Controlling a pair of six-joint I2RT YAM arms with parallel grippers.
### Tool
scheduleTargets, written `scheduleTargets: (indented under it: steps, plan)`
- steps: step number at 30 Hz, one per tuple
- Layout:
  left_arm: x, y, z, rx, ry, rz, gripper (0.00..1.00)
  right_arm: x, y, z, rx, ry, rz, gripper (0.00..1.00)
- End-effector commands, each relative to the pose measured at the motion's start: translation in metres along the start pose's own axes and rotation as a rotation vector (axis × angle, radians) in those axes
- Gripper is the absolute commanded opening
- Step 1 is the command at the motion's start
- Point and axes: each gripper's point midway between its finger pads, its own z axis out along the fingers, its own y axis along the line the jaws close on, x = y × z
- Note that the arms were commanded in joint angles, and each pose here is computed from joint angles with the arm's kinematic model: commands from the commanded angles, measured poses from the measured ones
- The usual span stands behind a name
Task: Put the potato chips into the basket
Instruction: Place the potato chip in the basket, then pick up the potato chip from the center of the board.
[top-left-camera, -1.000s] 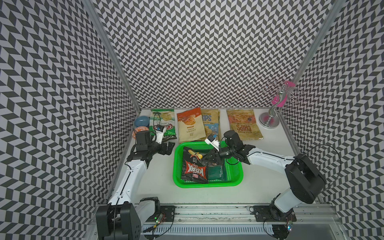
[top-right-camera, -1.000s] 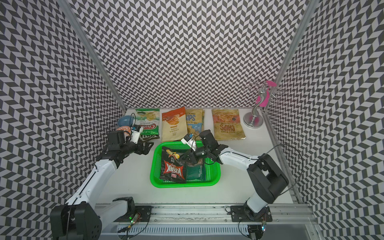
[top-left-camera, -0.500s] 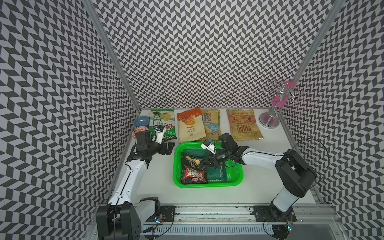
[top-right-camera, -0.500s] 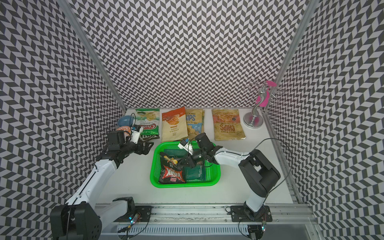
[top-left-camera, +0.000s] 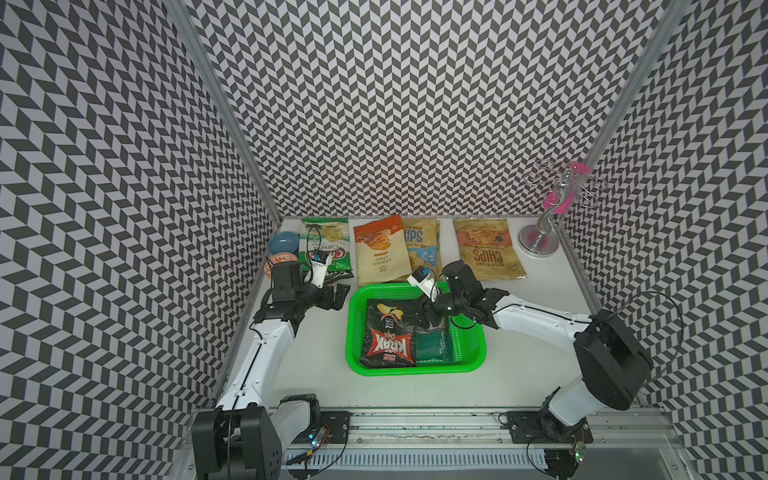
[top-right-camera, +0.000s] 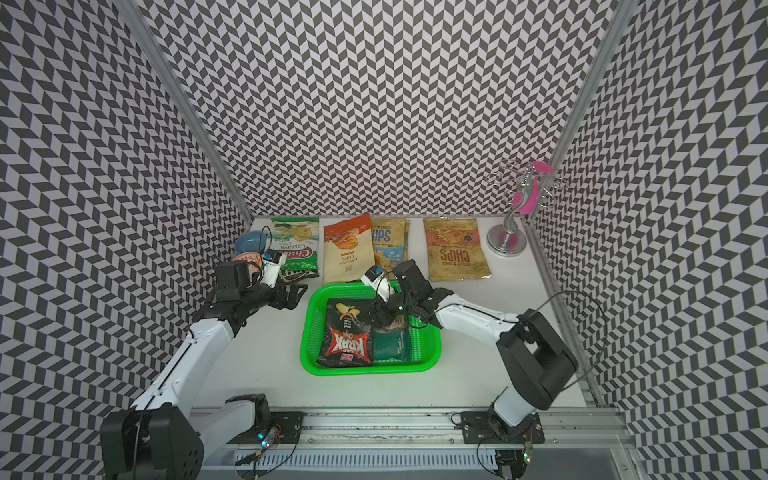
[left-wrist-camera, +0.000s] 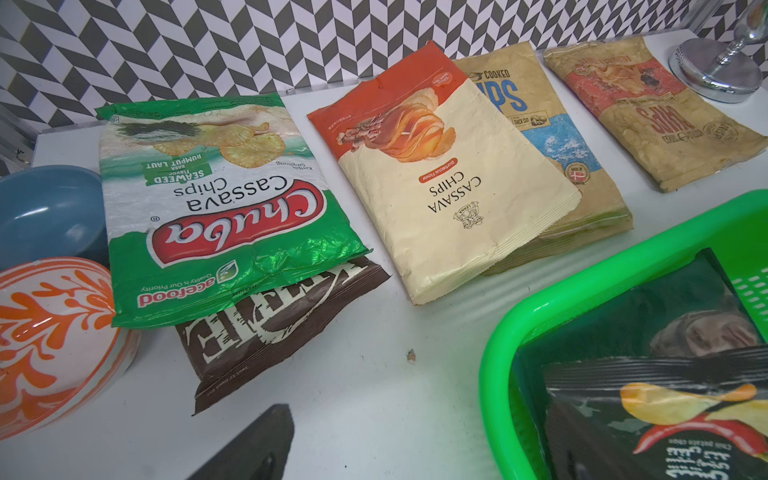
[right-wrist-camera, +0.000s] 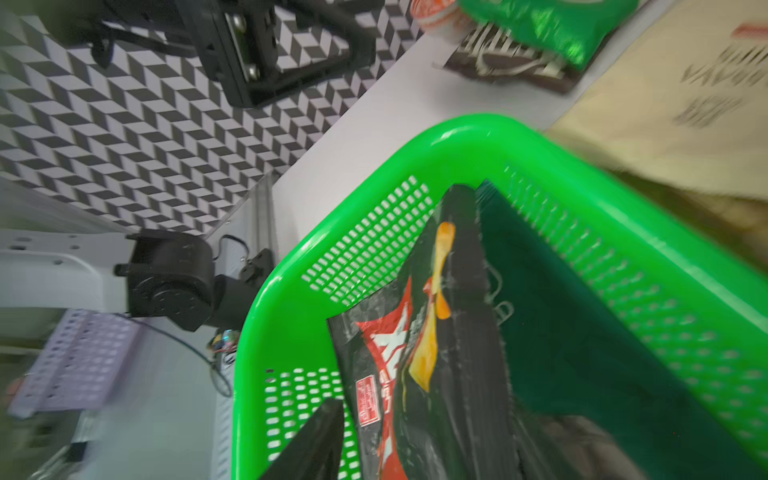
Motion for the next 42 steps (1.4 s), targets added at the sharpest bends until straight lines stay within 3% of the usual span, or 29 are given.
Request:
scheduleTargets:
  steps: [1,5,12,18,25,33,37,42]
  plan:
    - [-0.006,-0.001,-0.005,0.005,-0.028,0.005,0.99,-0.046,-0.017,-0.031,0.217,-0.146,-0.032,0.69]
    - [-0.005,-0.001,-0.005,0.006,-0.028,0.004,0.99,-0.055,-0.016,-0.043,0.252,-0.180,-0.030,0.70]
    - [-0.006,-0.001,-0.006,0.005,-0.029,0.007,0.99,-0.054,0.020,-0.030,0.011,-0.180,-0.002,0.65]
    - [-0.005,-0.001,-0.005,0.005,-0.028,0.005,0.99,-0.065,0.011,-0.039,0.033,-0.225,0.049,0.66]
    - [-0.005,-0.002,-0.005,0.009,-0.027,0.005,0.99,-0.068,-0.076,-0.103,0.174,-0.393,0.347,0.66]
    - [-0.005,-0.002,-0.005,0.009,-0.029,0.006,0.99,-0.015,-0.183,-0.181,0.423,-0.611,0.715,0.66]
    - [-0.006,-0.002,-0.005,0.009,-0.030,0.006,0.99,0.014,-0.219,-0.203,0.499,-0.679,0.853,0.66]
    - [-0.005,-0.002,-0.005,0.008,-0.029,0.005,0.99,0.043,-0.249,-0.204,0.501,-0.704,0.972,0.65]
